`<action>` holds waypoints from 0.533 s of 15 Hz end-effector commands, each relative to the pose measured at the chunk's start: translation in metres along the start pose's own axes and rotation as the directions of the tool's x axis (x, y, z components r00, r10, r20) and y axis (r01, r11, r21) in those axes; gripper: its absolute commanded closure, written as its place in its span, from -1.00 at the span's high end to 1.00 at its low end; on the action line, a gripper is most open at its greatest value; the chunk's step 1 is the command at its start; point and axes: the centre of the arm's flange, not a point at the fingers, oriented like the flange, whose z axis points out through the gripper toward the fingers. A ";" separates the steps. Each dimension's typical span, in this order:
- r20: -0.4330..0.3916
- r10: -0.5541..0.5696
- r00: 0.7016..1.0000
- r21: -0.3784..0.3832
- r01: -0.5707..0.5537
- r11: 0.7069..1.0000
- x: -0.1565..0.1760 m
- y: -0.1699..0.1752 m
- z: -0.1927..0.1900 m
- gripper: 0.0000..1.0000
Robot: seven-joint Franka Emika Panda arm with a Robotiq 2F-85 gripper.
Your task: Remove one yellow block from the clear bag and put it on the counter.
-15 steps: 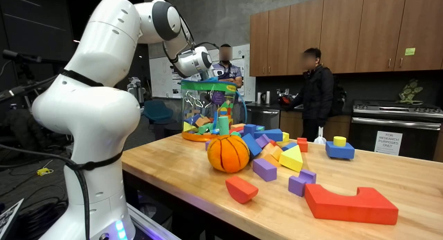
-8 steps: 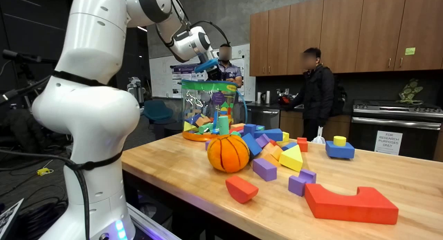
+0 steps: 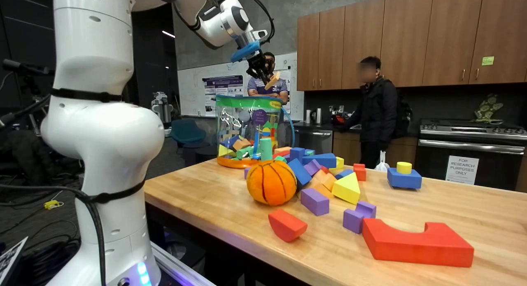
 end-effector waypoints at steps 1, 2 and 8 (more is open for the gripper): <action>-0.016 0.054 0.998 0.020 -0.053 0.998 -0.028 0.039 -0.016 -0.91; -0.014 0.077 0.997 0.024 -0.077 0.997 -0.032 0.051 -0.016 -0.91; 0.007 0.249 0.968 0.034 -0.249 0.968 -0.084 0.141 0.030 -0.91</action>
